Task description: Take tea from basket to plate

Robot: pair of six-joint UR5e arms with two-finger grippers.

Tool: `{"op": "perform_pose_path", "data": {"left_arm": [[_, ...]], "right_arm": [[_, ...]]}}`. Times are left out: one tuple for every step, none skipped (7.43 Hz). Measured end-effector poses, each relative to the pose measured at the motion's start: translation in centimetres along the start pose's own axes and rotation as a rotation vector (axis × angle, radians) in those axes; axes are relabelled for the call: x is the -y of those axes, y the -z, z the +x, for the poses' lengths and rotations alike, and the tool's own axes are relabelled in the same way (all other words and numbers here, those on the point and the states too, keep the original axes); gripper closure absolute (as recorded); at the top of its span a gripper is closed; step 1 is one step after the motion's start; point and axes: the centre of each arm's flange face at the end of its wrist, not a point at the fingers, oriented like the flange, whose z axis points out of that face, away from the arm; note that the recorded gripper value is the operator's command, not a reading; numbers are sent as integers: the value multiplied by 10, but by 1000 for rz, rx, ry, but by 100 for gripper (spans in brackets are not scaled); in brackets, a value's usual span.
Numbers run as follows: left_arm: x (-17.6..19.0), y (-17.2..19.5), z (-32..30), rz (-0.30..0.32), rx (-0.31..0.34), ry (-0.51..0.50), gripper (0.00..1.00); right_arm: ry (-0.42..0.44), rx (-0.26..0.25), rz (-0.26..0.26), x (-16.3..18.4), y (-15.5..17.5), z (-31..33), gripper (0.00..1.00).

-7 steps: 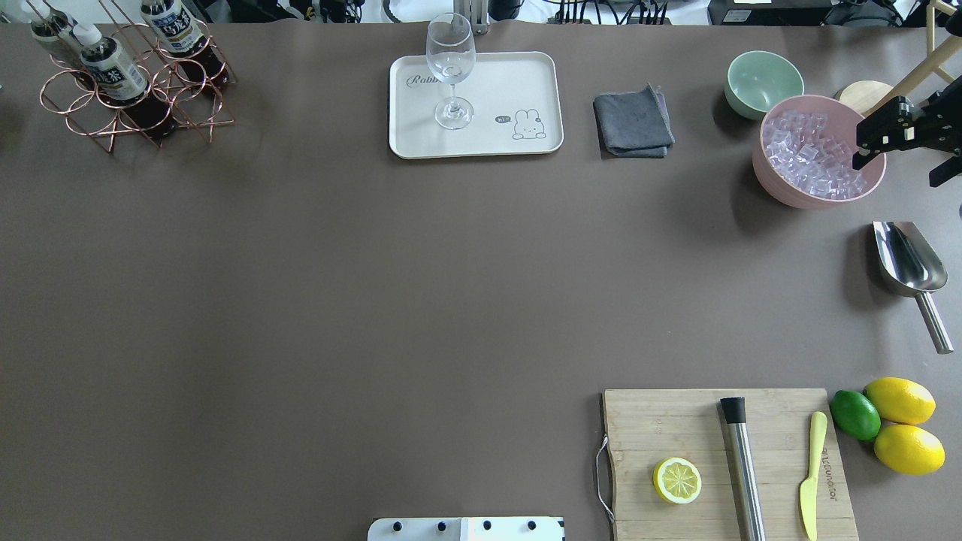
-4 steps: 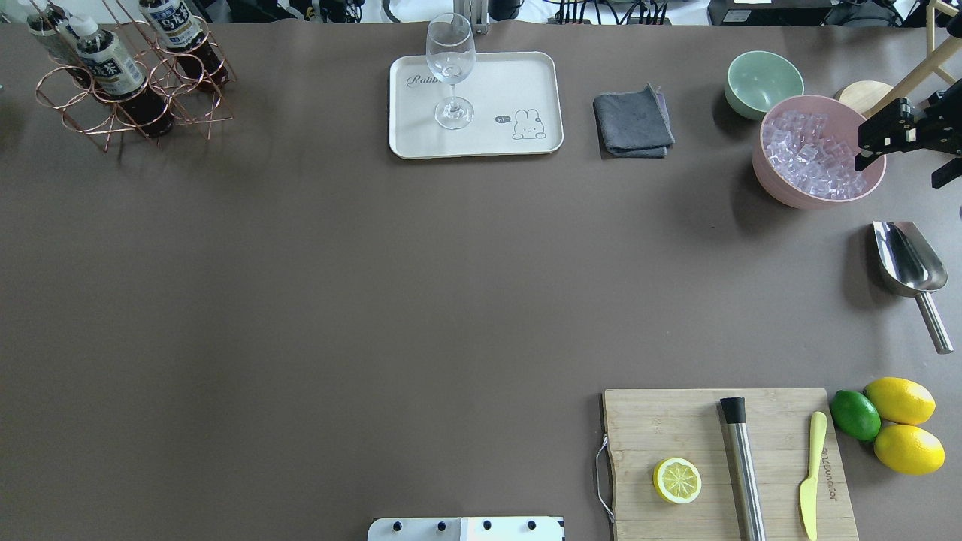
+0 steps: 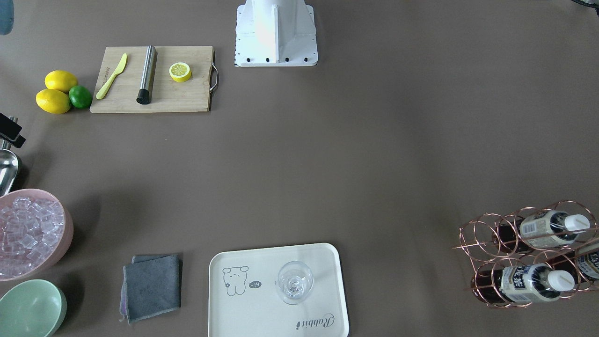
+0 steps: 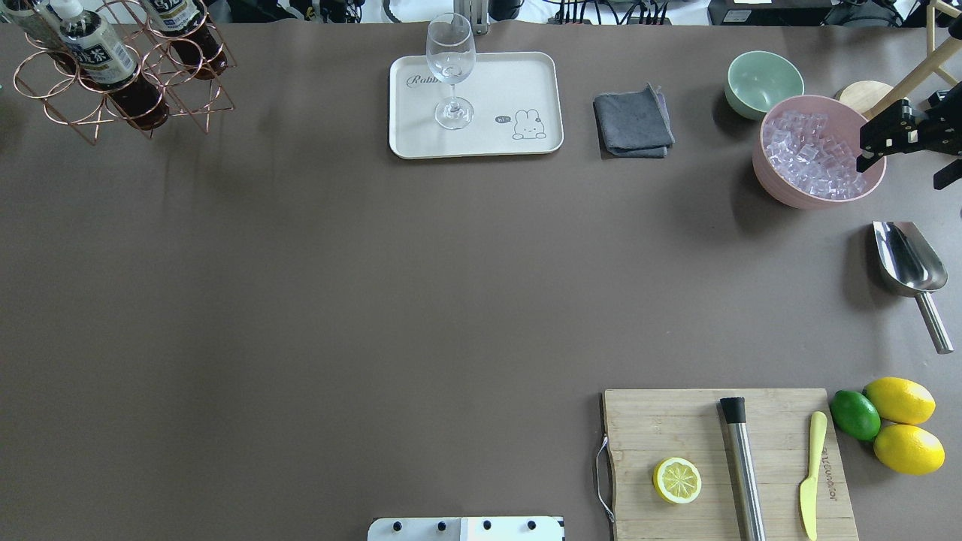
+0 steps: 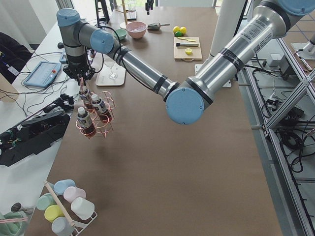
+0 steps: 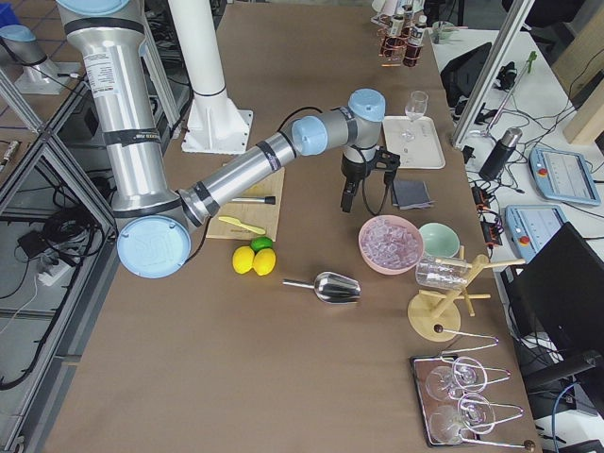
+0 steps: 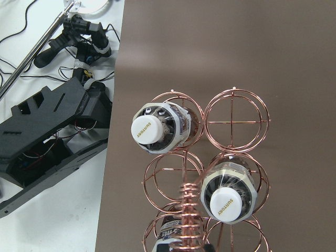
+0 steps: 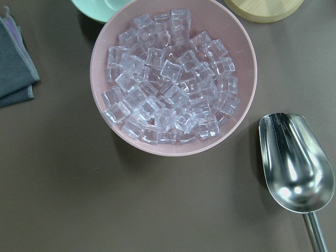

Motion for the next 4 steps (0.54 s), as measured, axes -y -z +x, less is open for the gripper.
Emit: {"op": "perform_pose_path", "data": {"left_arm": [[15,21,24,22,0,-9,100],[33,43,51,52,-9,-8,100],[48,64,77,74,-10,13,100],[60,77,104,89,-16,57,100]], "right_arm": [[-1,-1,0,0,-1,0,0],[-1,-2,-1,0,-1,0,0],[-3,-3,-2,1,-1,1,0],[-4,-5,-3,0,-2,2,0]]}}
